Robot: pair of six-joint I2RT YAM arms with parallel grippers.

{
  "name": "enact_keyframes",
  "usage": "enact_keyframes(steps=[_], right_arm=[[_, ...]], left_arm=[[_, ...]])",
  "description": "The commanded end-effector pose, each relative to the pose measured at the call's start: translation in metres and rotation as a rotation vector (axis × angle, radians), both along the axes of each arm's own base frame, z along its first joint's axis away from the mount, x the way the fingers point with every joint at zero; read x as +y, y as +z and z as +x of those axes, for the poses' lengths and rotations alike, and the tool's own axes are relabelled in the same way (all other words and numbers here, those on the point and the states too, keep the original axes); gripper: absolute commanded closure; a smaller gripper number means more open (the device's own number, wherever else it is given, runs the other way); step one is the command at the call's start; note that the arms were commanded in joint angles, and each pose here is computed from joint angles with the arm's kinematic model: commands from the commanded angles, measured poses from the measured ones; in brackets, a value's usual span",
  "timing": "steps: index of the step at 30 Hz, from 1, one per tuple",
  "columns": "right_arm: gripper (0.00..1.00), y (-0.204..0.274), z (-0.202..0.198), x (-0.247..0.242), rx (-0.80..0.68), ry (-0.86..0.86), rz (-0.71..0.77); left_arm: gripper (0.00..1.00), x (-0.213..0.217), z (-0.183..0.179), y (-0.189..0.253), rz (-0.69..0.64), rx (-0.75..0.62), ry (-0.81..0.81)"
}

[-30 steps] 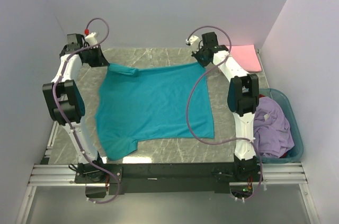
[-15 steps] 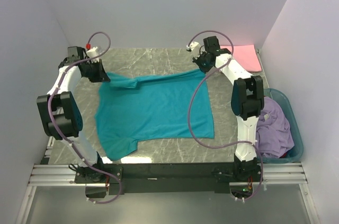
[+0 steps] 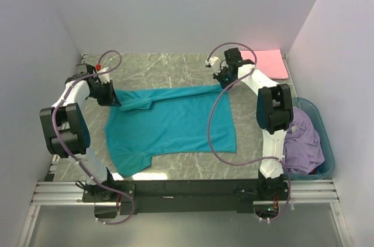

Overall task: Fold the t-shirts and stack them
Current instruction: Fold the tshirt

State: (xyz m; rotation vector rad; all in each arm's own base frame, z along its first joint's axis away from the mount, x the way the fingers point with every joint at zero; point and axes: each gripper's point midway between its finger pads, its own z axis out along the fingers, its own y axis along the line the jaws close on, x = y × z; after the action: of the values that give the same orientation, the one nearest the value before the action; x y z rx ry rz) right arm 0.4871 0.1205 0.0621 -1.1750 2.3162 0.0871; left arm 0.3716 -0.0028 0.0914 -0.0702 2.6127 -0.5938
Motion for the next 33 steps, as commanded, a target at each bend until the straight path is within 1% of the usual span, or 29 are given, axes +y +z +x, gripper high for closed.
enact_keyframes(steps=[1,8,12,17,23,24,25,26,27,28,29,30,31,32,33], right_arm=[[1.00,0.027,-0.007,-0.004,-0.055,0.020,-0.001],[1.00,0.007,-0.021,0.001,-0.003,0.048,-0.020],[1.00,0.005,-0.024,0.000,0.009,0.052,-0.025],[1.00,0.011,-0.023,0.000,-0.002,0.057,-0.023],[1.00,0.008,-0.035,0.003,0.045,0.102,-0.031],[0.96,0.005,-0.040,0.003,0.069,0.111,-0.035],[0.92,0.007,-0.042,0.003,0.074,0.118,-0.029],[0.84,0.010,-0.043,0.005,0.082,0.121,-0.017],[0.78,0.014,-0.046,0.006,0.092,0.122,0.000],[0.74,0.023,-0.043,0.009,0.082,0.122,0.018],[0.63,0.028,-0.045,0.009,0.097,0.112,0.040],[0.63,0.033,-0.045,0.015,0.106,0.118,0.078],[0.63,0.047,-0.036,0.020,0.080,0.114,0.102],[0.62,0.052,-0.032,0.020,0.084,0.081,0.128],[0.62,0.059,-0.024,0.024,0.081,0.076,0.148]], left_arm=[[1.00,0.002,-0.013,0.000,0.012,0.025,0.013],[1.00,0.008,-0.018,-0.021,0.027,0.070,0.022],[1.00,0.010,-0.017,-0.020,0.038,0.073,0.012],[1.00,0.012,-0.015,-0.009,0.055,0.044,0.005],[0.99,0.011,-0.028,-0.018,0.056,0.081,-0.032],[0.97,0.012,-0.028,-0.017,0.057,0.069,-0.054],[0.81,0.008,-0.026,-0.007,0.019,0.048,-0.076],[0.75,0.015,-0.022,-0.001,0.009,0.030,-0.066],[0.70,0.022,-0.009,0.013,0.014,-0.022,-0.070],[0.61,0.026,-0.003,0.021,0.006,-0.042,-0.063],[0.59,0.036,0.005,0.024,-0.005,-0.053,-0.040],[0.57,0.043,0.020,0.040,-0.003,-0.101,-0.029],[0.55,0.048,0.028,0.044,-0.006,-0.115,-0.019],[0.54,0.054,0.035,0.039,-0.016,-0.101,0.000],[0.53,0.058,0.048,0.049,-0.017,-0.131,0.009]])
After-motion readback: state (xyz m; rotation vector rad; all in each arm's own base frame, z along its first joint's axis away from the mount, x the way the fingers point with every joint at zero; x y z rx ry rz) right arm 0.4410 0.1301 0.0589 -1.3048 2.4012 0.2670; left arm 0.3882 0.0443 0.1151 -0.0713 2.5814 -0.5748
